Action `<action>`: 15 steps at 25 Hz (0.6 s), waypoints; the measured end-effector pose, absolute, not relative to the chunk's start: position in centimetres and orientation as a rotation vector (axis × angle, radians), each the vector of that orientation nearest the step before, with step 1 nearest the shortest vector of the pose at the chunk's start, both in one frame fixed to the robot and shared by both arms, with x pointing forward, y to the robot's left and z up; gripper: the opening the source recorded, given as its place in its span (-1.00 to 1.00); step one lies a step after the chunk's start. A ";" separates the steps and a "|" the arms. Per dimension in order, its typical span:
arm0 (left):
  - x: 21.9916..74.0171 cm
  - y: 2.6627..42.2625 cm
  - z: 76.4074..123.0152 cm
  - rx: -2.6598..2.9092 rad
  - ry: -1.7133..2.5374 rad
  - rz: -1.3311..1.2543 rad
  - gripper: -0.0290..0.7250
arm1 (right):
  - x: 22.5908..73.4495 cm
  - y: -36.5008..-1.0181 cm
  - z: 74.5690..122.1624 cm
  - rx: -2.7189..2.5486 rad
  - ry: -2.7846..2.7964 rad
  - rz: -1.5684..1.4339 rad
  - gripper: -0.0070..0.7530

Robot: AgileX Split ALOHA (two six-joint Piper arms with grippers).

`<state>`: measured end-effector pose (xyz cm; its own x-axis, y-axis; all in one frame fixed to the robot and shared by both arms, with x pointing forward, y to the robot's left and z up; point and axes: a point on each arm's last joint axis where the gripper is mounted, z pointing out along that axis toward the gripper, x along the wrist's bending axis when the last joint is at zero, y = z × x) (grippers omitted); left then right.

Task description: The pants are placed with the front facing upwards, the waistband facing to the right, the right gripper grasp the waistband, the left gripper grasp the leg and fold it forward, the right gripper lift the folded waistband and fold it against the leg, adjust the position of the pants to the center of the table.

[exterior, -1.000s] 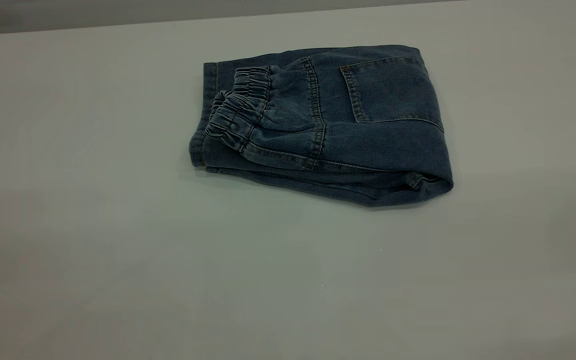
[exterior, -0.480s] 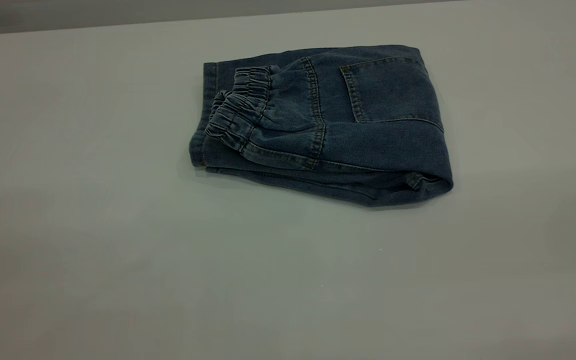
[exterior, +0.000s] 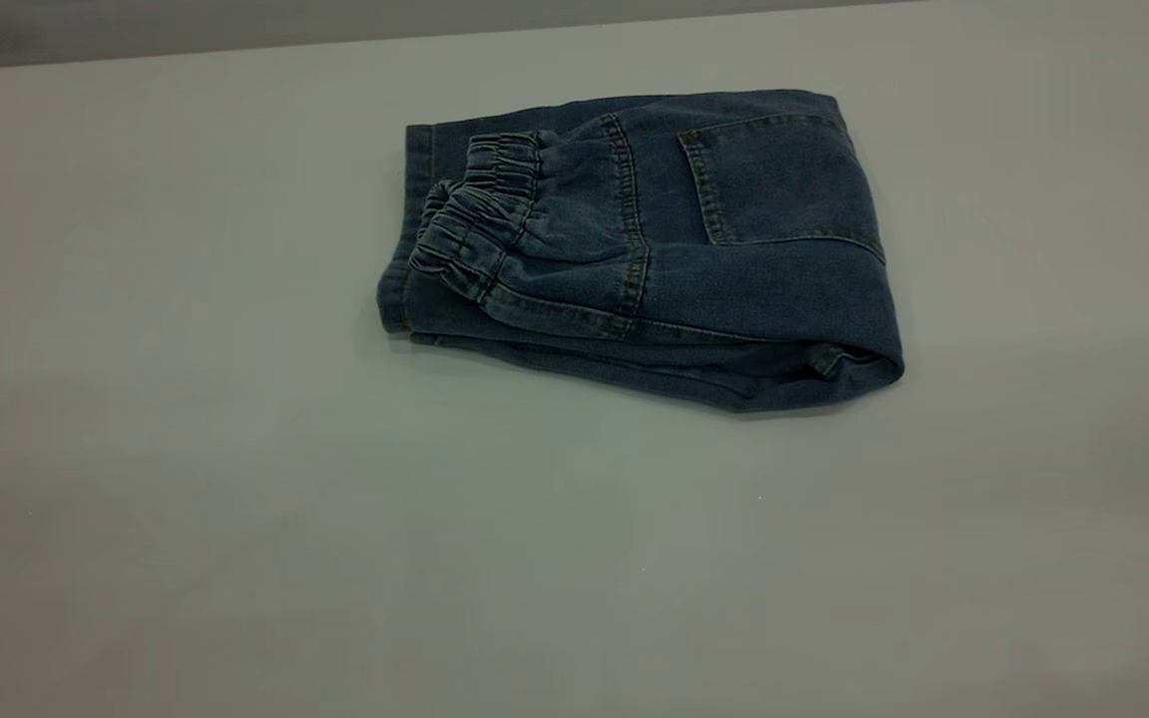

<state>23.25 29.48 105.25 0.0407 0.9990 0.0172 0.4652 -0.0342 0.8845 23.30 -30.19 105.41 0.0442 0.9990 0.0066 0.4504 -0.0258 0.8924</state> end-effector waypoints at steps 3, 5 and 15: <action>23.2 29.5 105.2 1.594 1.516 0.931 0.34 | 23.3 -30.3 105.4 1.614 1.466 0.939 0.48; 23.2 29.5 105.2 1.594 1.516 0.931 0.34 | 23.3 -30.2 105.4 1.618 1.475 0.962 0.48; 23.2 29.5 105.2 1.594 1.516 0.930 0.34 | 23.3 -29.7 105.4 1.535 1.563 0.961 0.48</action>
